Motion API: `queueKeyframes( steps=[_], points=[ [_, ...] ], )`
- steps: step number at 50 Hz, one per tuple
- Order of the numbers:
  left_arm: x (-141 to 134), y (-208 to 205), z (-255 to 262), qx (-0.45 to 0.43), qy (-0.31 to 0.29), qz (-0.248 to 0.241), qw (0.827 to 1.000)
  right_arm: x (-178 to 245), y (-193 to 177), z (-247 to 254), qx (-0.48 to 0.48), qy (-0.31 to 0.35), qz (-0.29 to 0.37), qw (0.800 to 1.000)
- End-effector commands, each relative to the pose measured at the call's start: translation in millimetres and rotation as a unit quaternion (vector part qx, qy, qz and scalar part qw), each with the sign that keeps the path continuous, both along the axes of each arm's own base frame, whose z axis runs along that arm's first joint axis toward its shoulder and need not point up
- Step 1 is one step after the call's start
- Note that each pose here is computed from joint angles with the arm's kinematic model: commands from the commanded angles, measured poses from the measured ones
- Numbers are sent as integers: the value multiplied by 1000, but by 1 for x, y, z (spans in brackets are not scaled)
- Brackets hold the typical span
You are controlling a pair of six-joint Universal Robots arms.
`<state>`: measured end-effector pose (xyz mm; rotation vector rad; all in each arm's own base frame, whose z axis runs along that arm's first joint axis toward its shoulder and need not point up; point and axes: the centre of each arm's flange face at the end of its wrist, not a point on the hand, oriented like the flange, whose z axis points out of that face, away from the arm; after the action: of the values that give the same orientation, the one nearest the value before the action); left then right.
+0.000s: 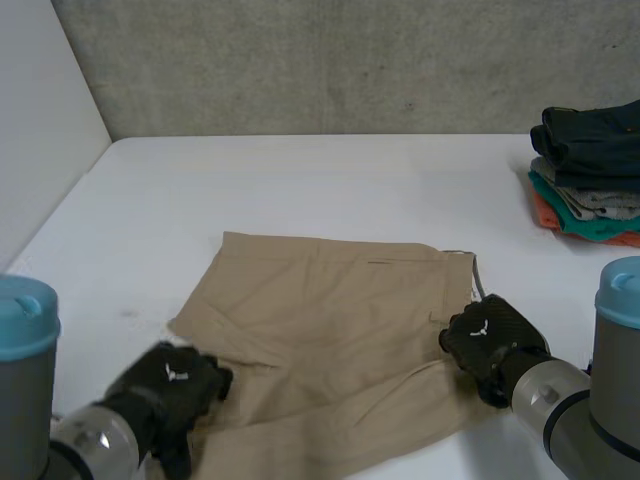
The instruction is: Fold the laundry.
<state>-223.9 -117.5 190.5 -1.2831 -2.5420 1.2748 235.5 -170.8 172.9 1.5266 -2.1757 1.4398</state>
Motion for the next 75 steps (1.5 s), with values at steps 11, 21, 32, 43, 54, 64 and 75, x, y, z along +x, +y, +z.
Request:
queueKeyframes(
  steps=[11,21,32,43,54,64,75],
  points=[
    [-14,-13,-28,34,-17,-23,999,-4,-8,17,-30,-16,-14,999],
    [-65,-109,22,-201,91,-2,975,19,-59,32,-105,-65,-25,992],
    [-102,-211,-12,-392,-3,-33,920,53,-139,5,-176,-87,-61,979],
    [-121,-231,-36,-424,48,-19,904,72,-188,-27,-231,-124,-87,961],
    [-100,-181,8,-408,93,-13,908,13,-134,6,-90,-151,-136,975],
    [-89,-148,9,-375,125,-13,918,-14,-104,-34,43,-166,-123,977],
    [-91,-143,10,-374,127,-15,918,-37,-134,-30,-63,-144,-171,973]
  ],
)
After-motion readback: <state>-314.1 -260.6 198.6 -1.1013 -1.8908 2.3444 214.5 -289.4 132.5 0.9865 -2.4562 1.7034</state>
